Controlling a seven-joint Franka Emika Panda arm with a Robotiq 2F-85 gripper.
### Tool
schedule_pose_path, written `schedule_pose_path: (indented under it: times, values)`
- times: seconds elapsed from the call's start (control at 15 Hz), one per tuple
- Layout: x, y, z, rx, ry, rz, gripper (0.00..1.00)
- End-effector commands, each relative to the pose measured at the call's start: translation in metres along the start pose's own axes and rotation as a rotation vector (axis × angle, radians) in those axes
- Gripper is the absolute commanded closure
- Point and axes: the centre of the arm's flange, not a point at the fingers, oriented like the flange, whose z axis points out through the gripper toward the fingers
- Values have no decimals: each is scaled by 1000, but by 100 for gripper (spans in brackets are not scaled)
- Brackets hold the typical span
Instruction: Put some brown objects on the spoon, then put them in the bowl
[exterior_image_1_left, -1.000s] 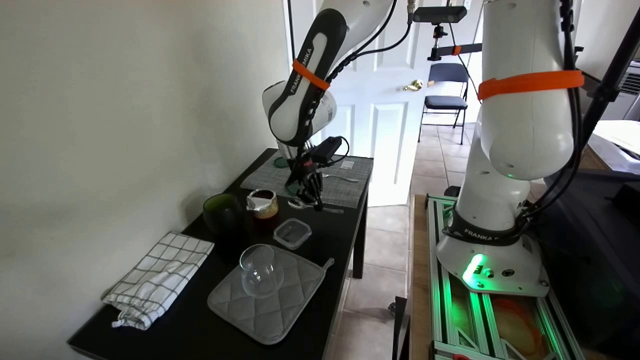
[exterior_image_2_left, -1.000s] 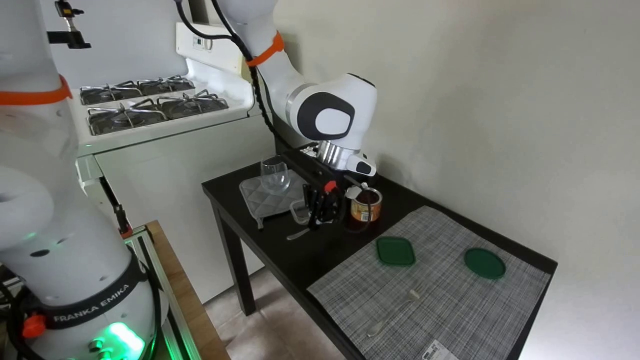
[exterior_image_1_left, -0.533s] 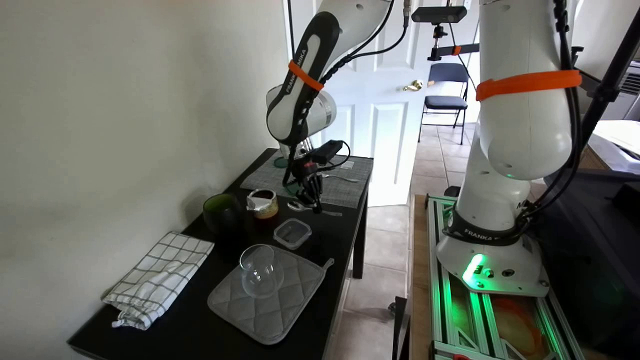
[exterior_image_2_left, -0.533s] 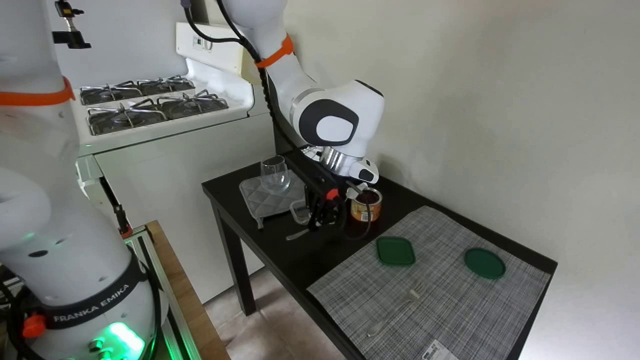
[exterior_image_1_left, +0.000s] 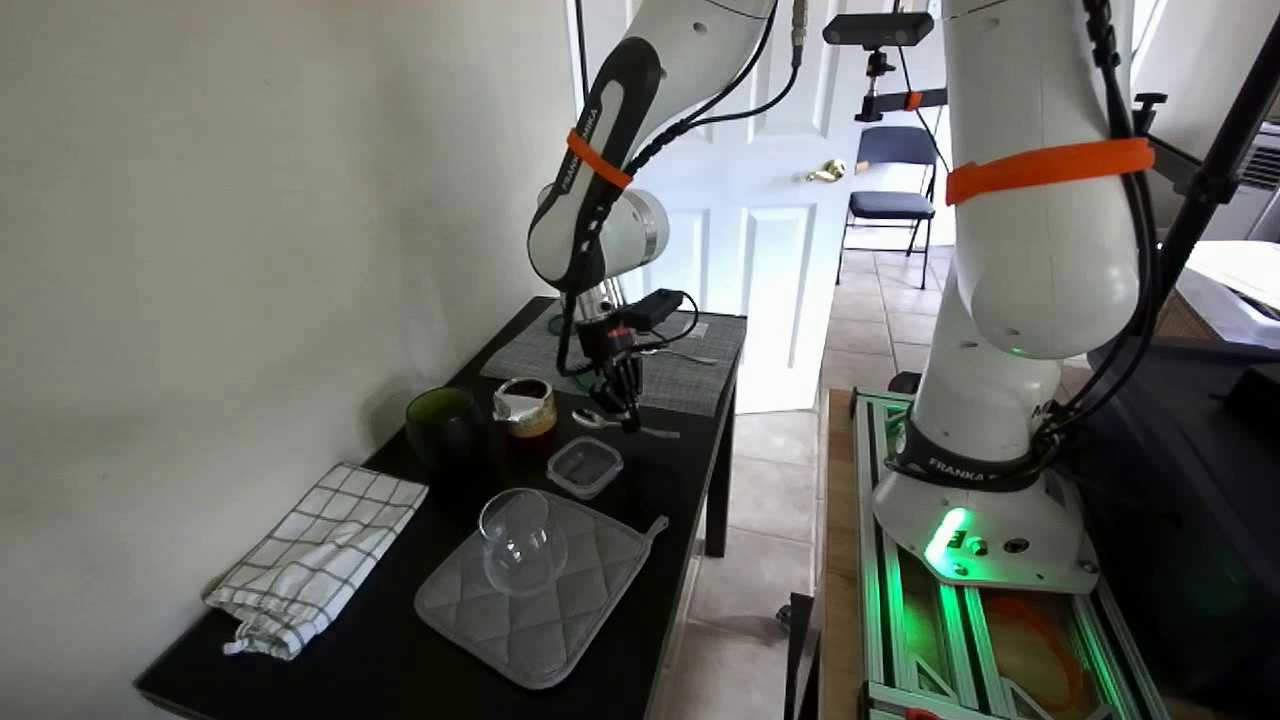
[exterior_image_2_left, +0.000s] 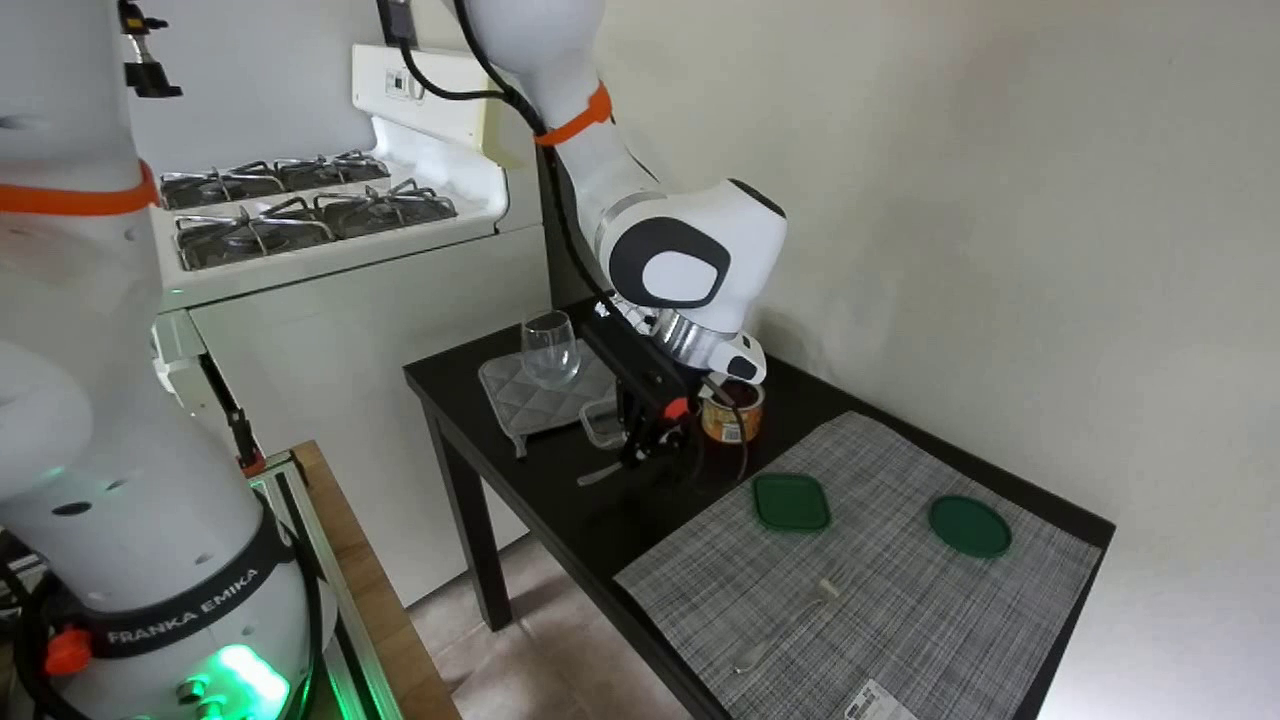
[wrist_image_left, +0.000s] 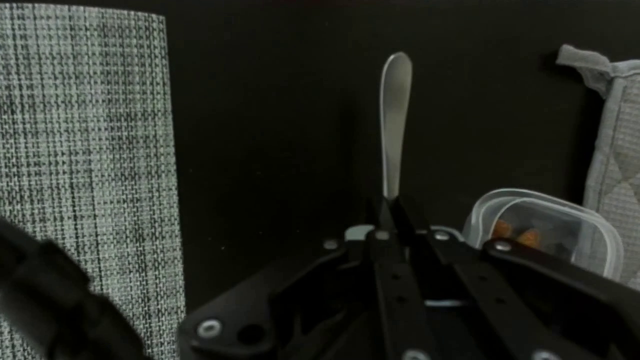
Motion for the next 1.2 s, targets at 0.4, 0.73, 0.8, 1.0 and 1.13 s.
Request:
schedule_pose_path:
  times: [0.4,0.73,0.8,1.0,1.13]
  values:
    - [14,22,23,10,-33,17,98]
    - [13,24,22,3,-29,22,60]
    - [13,25,22,3,-27,21,52]
    - [9,22,14,-2,-11,17,31]
    - [2,17,1,-18,14,13,15]
